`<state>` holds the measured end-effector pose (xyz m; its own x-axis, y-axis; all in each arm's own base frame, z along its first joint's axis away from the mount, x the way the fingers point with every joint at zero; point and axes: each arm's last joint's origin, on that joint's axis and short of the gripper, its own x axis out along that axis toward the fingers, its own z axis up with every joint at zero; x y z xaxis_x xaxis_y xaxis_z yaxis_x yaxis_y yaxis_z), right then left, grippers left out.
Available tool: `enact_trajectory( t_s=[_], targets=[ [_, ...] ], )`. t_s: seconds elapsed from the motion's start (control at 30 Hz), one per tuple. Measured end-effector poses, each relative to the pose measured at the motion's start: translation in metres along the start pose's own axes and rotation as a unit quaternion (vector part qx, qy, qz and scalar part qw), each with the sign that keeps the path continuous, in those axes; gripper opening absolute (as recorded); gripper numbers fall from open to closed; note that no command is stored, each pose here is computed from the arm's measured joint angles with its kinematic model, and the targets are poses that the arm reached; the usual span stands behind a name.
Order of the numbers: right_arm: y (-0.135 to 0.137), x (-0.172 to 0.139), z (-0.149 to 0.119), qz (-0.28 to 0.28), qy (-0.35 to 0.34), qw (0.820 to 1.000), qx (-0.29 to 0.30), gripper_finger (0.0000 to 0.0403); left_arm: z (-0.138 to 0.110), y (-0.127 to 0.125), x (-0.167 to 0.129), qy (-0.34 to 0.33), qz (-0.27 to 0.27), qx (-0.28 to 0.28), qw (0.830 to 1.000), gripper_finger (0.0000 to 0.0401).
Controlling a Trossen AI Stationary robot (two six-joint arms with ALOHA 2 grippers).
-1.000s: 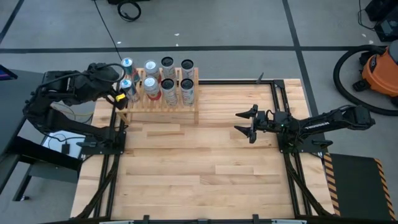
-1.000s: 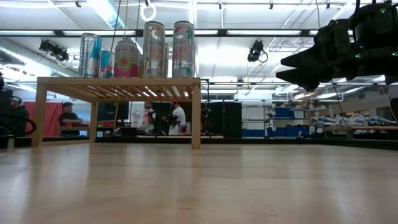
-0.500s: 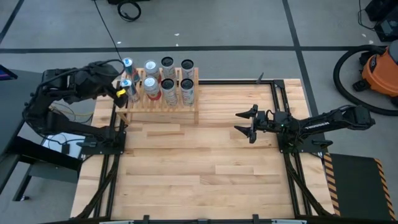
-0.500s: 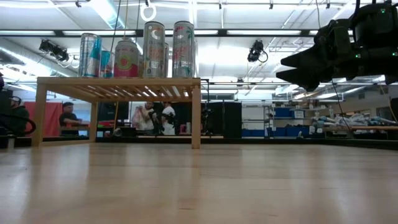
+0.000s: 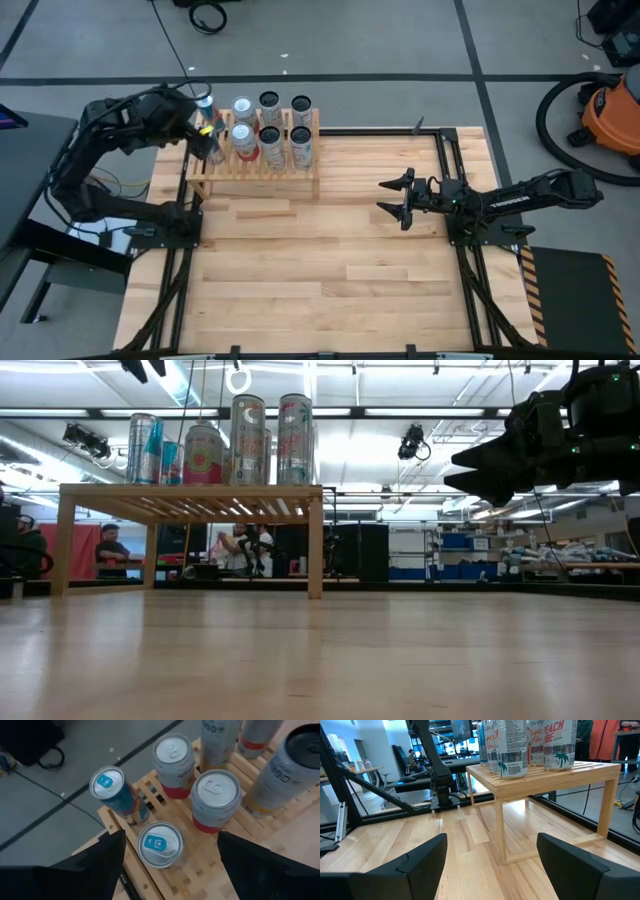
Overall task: Place canned beverage on shelf
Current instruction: Adjust the blue soda can
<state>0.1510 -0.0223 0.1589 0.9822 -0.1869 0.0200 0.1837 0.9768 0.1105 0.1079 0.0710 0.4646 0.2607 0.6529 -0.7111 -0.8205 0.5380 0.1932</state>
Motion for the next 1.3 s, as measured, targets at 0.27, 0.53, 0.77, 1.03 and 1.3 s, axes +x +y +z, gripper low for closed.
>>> enact_trajectory(
  t_s=[0.27,0.53,0.77,1.03,1.3],
  targets=[
    [0.0,0.0,0.0,0.0,0.0,1.0,0.0,0.0317,0.008,0.001,0.016,0.039,-0.014,-0.022,0.999,0.0316],
    [0.0,0.0,0.0,0.0,0.0,1.0,0.0,0.0317,0.0,0.008,0.042,0.099,-0.001,-0.036,0.994,0.0316],
    [0.0,0.0,0.0,0.0,0.0,1.0,0.0,0.0317,-0.005,0.013,0.055,0.132,-0.016,-0.039,0.99,0.0316],
    [0.0,0.0,0.0,0.0,0.0,1.0,0.0,0.0317,-0.005,0.012,0.055,0.135,-0.028,-0.037,0.99,0.0316],
    [0.0,0.0,0.0,0.0,0.0,1.0,0.0,0.0317,-0.002,0.017,0.063,0.146,-0.02,-0.039,0.988,0.0316]
  ],
)
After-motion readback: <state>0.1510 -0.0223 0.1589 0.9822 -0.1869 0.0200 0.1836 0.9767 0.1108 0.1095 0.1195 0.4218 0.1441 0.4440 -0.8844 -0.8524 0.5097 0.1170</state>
